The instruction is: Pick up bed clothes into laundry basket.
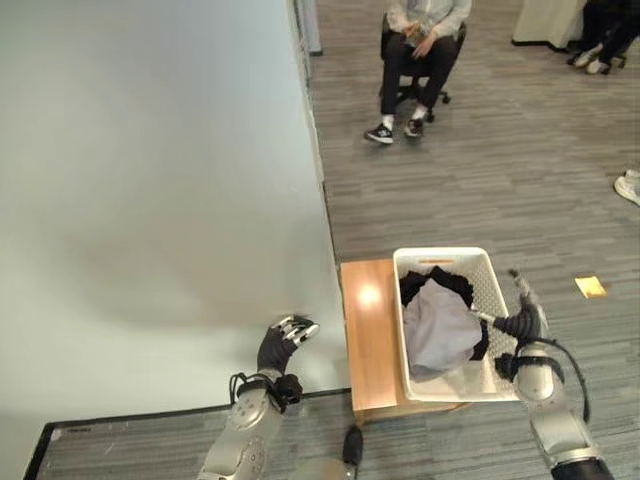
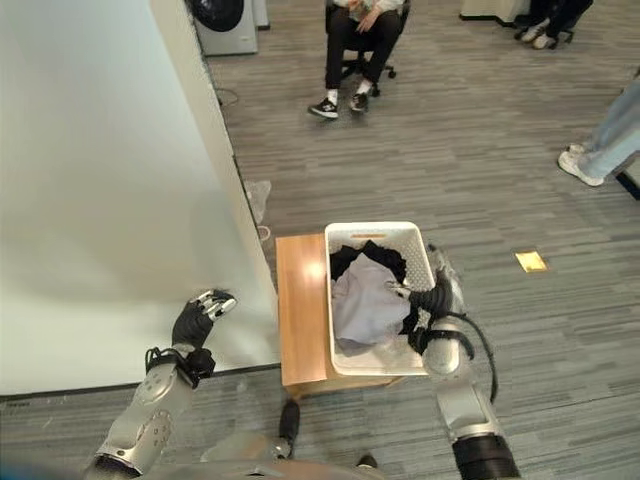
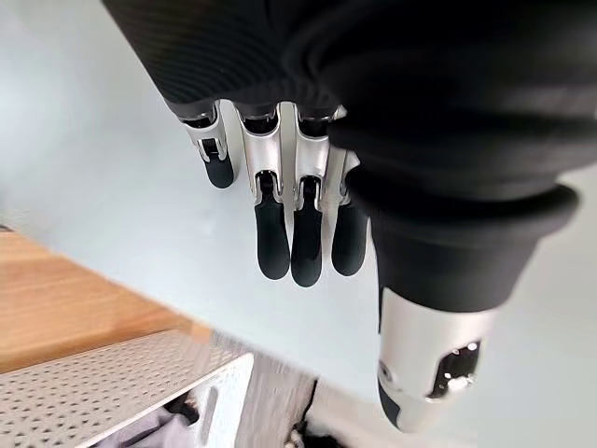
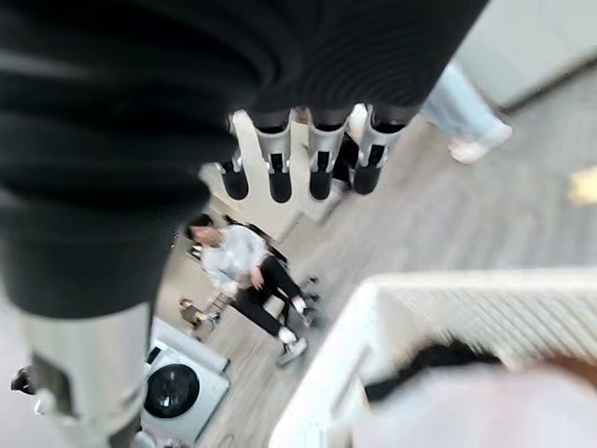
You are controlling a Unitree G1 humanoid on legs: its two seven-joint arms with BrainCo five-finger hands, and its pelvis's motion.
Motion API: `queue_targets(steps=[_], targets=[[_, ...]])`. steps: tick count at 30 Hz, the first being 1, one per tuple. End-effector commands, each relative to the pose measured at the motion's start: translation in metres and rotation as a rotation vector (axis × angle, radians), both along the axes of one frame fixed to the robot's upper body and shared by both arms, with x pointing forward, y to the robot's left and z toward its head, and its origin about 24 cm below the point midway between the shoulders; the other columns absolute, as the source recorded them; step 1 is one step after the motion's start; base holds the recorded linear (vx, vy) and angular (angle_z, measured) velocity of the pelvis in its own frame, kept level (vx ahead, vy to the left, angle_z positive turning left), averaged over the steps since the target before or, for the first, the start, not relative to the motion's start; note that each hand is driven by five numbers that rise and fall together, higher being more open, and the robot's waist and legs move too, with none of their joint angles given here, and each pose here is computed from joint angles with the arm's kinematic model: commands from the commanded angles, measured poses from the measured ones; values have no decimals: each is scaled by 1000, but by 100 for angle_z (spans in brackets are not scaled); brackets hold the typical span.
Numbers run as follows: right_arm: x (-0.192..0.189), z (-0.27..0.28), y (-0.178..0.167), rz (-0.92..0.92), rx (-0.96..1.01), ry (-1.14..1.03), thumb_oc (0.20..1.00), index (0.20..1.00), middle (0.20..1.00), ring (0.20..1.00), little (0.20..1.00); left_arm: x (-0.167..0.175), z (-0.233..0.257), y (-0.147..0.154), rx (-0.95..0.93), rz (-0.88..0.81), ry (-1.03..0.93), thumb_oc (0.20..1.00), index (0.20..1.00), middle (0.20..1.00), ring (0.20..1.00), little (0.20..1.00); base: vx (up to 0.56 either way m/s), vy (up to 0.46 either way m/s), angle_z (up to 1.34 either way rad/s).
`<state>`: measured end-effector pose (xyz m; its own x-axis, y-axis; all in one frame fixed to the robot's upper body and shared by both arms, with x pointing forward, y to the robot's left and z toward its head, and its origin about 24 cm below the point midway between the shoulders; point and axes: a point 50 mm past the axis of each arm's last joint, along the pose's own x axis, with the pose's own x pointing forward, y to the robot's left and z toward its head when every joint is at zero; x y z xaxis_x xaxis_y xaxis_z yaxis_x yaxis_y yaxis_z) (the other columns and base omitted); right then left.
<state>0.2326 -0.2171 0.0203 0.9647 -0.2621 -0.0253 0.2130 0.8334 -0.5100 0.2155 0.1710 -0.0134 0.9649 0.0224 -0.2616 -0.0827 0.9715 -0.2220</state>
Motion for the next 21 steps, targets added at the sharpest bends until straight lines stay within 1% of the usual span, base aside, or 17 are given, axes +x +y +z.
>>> queue_targets(steps=[1, 6, 9, 14, 20, 21], targets=[[3, 23, -4, 31, 100, -149, 1000, 1000, 1000, 1000, 1000, 31, 36, -22, 31, -67, -210, 1000, 1000, 1000, 1000, 1000, -7, 0, -12], [-14, 4, -8, 1, 196, -88, 1000, 1000, 1000, 1000, 1000, 31, 42, -23, 35, -84, -242, 1000, 1000, 1000, 1000, 1000, 2, -7, 0], [-20, -2, -8, 26, 273, -61, 1000, 1000, 1000, 1000, 1000, 27, 42, -18, 24, -74, -255, 1000, 1000, 1000, 1000, 1000, -8, -18, -9], [-23, -7, -10, 90, 176, 3, 1000, 1000, 1000, 1000, 1000, 21, 32, -16, 8, -82, -218, 1000, 1000, 1000, 1000, 1000, -26, -11, -18], [-24, -16, -8, 110, 127, 56, 1000, 1000, 1000, 1000, 1000, 22, 33, -26, 11, -137, -226, 1000, 1000, 1000, 1000, 1000, -9, -20, -5], [-22, -21, -8, 103, 115, 81, 1000, 1000, 1000, 1000, 1000, 24, 33, -30, -13, -136, -222, 1000, 1000, 1000, 1000, 1000, 0, 0, 0]])
